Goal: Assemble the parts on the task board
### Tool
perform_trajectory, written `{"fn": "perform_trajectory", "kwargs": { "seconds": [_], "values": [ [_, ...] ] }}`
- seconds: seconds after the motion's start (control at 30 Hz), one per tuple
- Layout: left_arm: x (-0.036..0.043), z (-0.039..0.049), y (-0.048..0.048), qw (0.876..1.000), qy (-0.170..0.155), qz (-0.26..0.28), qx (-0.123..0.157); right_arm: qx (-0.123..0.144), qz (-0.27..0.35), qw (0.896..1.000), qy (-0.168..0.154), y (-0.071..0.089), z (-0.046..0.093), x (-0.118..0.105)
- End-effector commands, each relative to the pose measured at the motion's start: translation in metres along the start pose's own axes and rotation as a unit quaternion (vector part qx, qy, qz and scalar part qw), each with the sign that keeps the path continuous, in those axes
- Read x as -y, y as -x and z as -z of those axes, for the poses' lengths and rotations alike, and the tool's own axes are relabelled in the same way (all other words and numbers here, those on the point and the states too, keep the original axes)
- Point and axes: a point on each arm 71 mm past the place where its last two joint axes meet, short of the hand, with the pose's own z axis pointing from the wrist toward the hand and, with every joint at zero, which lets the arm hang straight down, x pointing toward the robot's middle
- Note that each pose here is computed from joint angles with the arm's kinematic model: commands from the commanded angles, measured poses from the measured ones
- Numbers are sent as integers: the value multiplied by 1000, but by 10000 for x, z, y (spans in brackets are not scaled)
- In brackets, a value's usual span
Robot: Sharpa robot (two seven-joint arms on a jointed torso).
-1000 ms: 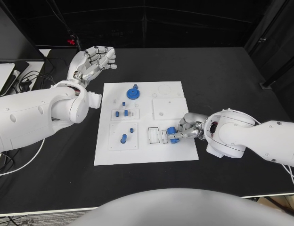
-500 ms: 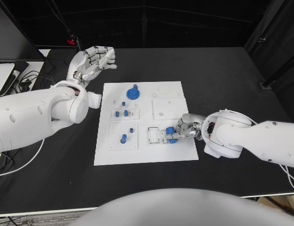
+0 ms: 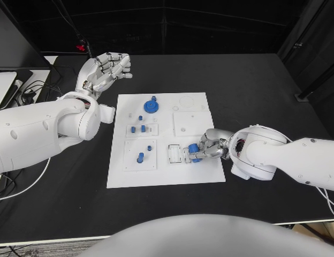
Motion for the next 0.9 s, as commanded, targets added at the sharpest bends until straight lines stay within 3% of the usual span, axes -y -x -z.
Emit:
{"fn": "perform_trajectory", "kwargs": {
  "seconds": [0.03,0.5,0.9],
  "values": [
    [31,-3,1,1000,-15,4,-2,0,-28,999,17,-63,-2,23],
    [27,-1,16,1000,-14,3,-1,22,-135,989,51,9,158,113],
    [23,-9,13,1000,-14,3,-2,28,-165,985,50,39,225,173]
  ]
}}
